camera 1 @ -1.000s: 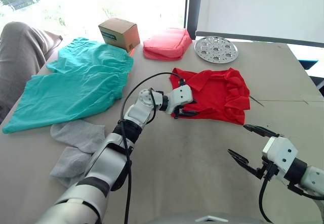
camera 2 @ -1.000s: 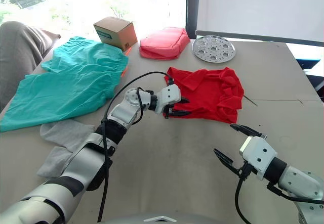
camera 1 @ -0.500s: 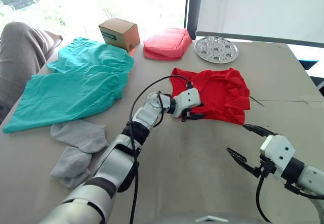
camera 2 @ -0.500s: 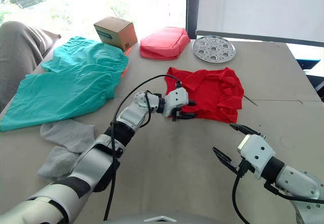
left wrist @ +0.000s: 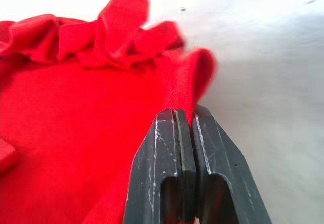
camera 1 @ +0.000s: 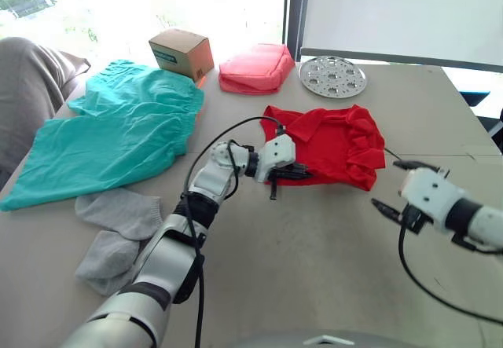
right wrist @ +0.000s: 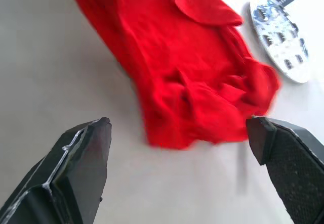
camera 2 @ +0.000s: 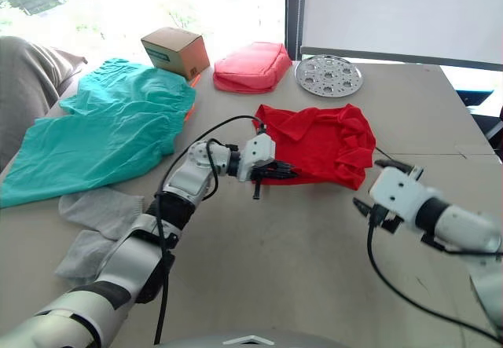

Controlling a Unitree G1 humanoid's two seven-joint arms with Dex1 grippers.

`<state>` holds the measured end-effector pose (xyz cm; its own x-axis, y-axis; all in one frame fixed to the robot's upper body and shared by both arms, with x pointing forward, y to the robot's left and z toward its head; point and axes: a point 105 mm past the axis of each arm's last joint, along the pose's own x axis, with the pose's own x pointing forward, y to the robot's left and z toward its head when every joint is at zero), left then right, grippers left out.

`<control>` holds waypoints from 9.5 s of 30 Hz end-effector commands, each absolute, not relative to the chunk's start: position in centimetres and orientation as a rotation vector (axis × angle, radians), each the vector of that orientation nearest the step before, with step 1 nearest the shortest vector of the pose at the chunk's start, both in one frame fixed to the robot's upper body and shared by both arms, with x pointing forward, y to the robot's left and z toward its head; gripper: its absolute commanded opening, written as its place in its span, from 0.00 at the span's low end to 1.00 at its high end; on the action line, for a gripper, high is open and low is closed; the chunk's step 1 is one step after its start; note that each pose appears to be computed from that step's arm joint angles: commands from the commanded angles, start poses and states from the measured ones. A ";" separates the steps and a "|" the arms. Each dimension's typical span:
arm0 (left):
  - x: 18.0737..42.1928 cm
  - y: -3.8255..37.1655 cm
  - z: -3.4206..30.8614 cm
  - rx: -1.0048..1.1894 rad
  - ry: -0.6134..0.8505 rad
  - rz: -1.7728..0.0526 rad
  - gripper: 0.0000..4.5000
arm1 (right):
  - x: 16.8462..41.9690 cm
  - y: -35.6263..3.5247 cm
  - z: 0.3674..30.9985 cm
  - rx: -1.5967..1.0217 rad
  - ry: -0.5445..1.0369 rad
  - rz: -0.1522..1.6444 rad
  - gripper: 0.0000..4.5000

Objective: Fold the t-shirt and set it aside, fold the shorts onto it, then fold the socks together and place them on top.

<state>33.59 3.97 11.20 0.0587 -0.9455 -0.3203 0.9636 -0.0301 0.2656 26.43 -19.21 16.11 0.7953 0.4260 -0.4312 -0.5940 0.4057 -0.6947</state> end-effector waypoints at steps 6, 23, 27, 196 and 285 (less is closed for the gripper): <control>32.2 2.9 13.1 0.449 -0.032 -1.522 0.01 | 31.1 -19.2 16.2 -1.431 0.185 0.715 1.00; 32.1 2.5 13.0 0.463 -0.047 -1.467 0.00 | 33.7 -17.8 14.2 -1.677 0.111 0.796 0.76; 32.2 2.5 13.0 0.463 -0.046 -1.463 0.00 | 33.7 -18.0 13.7 -1.675 0.135 0.799 0.76; 16.8 18.3 8.0 -0.109 0.783 -1.102 0.01 | 15.1 -23.7 10.1 -0.637 0.703 0.824 0.00; 15.8 19.9 9.5 -0.195 0.695 -1.210 0.01 | 15.3 -23.9 10.6 -0.629 0.697 0.842 0.00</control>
<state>15.96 19.62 8.05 0.1843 -0.8850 -0.4277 0.7830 0.3952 -0.4804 15.13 -23.48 9.52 0.4638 0.4469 -0.7649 -0.8289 0.5238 -0.1966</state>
